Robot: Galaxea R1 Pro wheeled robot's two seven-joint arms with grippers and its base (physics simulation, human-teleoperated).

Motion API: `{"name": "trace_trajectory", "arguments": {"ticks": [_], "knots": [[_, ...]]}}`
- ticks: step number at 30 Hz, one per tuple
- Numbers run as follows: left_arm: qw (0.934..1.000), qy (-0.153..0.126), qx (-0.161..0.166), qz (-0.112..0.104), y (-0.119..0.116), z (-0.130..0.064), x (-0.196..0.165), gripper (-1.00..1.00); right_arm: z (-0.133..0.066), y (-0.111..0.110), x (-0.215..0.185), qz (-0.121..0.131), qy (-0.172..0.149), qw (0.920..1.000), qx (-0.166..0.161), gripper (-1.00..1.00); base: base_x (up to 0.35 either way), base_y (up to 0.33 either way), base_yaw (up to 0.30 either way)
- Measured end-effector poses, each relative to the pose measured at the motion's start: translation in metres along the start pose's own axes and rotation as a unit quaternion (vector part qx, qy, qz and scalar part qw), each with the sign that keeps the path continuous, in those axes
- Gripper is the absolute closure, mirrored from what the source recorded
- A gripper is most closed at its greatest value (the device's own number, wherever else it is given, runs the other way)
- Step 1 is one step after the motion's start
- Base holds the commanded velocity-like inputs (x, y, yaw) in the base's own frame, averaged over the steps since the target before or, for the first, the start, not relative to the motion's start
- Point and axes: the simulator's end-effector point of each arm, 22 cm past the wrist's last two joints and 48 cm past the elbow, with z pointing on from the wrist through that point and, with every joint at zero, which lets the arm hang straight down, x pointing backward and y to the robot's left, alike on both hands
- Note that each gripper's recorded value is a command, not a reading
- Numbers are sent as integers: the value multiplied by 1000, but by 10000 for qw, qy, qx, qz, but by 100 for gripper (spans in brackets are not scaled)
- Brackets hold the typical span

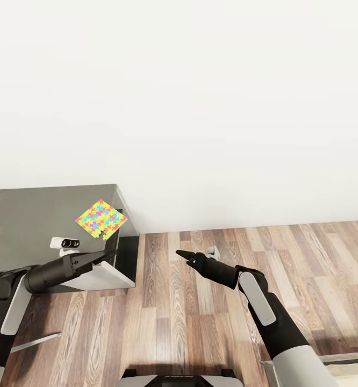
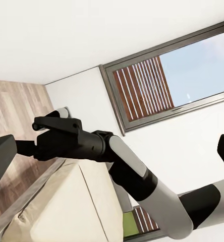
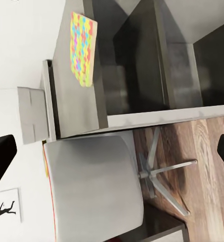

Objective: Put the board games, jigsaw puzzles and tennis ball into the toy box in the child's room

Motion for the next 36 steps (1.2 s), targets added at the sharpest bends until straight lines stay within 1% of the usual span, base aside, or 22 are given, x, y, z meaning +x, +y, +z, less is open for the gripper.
{"name": "trace_trajectory", "arguments": {"ticks": [11, 22, 36], "knots": [[10000, -3, 7, 21, -2, 0, -1, -100, 0, 3, 0, -17, 0, 10000, -18, -100, 0, 0, 0], [9999, -8, 44, 102, -10, 1, -3, -100, -6, 37, -17, -351, -177, 9989, -242, -100, 0, 0, 0], [9997, -19, 95, 214, -22, 2, -6, -100, -10, 51, -22, -466, -232, 9982, -308, -100, 0, 0, 0]]}}
